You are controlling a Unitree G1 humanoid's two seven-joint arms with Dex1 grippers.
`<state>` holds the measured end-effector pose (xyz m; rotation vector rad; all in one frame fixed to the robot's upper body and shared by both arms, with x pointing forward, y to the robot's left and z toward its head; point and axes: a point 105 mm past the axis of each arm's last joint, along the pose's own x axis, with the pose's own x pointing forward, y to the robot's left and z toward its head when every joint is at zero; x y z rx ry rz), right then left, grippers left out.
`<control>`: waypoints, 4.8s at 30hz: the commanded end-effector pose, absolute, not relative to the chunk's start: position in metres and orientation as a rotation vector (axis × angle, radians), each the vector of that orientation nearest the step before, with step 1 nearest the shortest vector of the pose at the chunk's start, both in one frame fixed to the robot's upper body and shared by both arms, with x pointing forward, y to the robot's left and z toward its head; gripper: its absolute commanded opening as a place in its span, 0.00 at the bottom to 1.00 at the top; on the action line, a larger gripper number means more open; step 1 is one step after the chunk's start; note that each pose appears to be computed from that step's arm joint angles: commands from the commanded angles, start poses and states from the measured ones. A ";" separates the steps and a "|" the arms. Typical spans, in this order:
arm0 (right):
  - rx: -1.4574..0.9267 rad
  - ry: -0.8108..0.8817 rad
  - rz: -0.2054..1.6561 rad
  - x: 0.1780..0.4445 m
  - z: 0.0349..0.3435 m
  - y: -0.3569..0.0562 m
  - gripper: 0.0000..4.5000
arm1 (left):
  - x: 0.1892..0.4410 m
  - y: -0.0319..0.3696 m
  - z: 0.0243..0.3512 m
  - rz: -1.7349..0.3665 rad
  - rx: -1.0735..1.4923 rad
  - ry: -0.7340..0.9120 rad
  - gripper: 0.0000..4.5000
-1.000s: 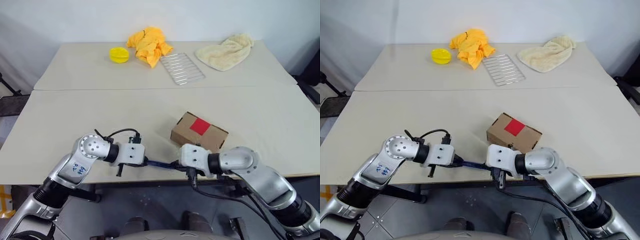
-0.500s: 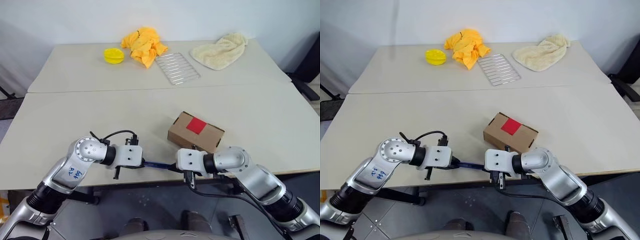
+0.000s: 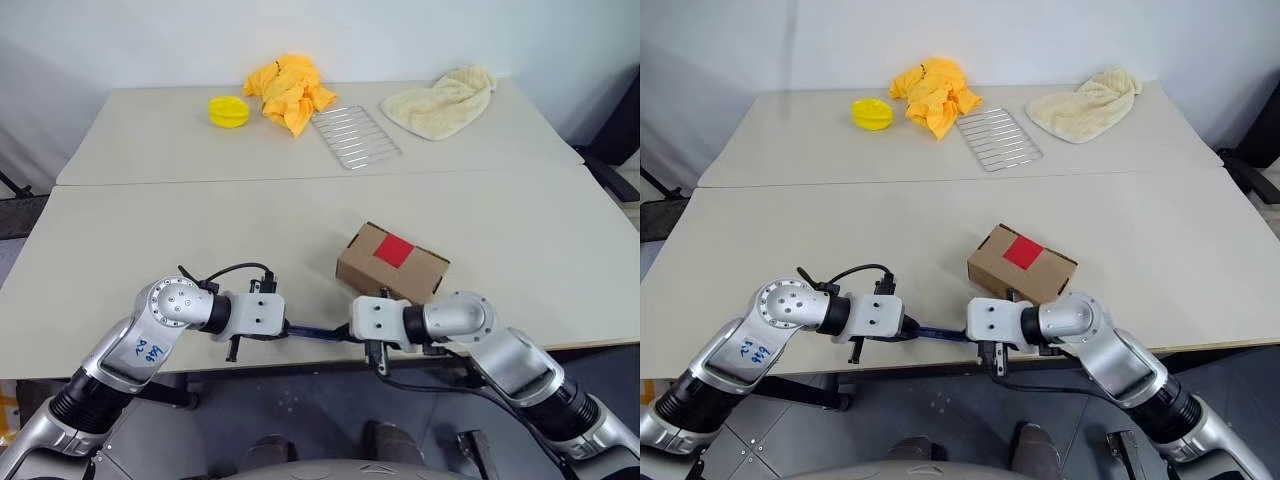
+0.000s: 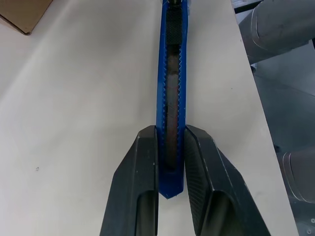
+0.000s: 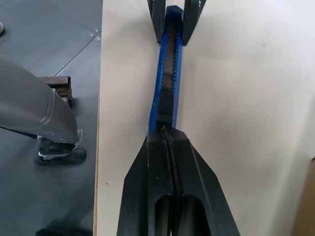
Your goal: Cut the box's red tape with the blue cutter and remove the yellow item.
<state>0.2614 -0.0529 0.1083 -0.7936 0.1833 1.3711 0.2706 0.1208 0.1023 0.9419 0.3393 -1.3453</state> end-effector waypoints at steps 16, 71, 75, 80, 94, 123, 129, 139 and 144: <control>-0.787 0.092 1.455 0.262 0.107 -0.014 0.00 | 0.248 0.130 0.066 -1.377 0.896 0.525 0.12; -0.055 0.300 1.100 0.334 0.293 -0.081 0.99 | 0.329 0.118 0.215 -0.889 0.763 -0.582 0.12; -0.033 0.321 1.128 0.338 0.291 -0.068 0.99 | 0.335 0.107 0.220 -0.905 0.777 -0.623 0.12; -0.038 0.357 1.165 0.335 0.284 -0.060 0.99 | 0.340 0.102 0.223 -0.907 0.779 -0.643 0.12; -0.062 0.381 1.170 0.335 0.280 -0.060 0.99 | 0.335 0.099 0.216 -0.943 0.794 -0.642 0.12; -0.082 0.403 1.153 0.334 0.265 -0.064 0.80 | 0.332 0.099 0.215 -0.935 0.780 -0.643 0.12; -0.084 0.396 1.157 0.335 0.268 -0.063 0.31 | 0.331 0.097 0.214 -0.940 0.778 -0.642 0.12; -0.091 0.386 1.171 0.335 0.272 -0.060 0.04 | 0.337 0.101 0.207 -0.962 0.697 -0.539 0.18; -0.100 0.352 1.167 0.334 0.280 -0.062 0.04 | 0.345 0.110 0.202 -0.929 0.633 -0.442 0.50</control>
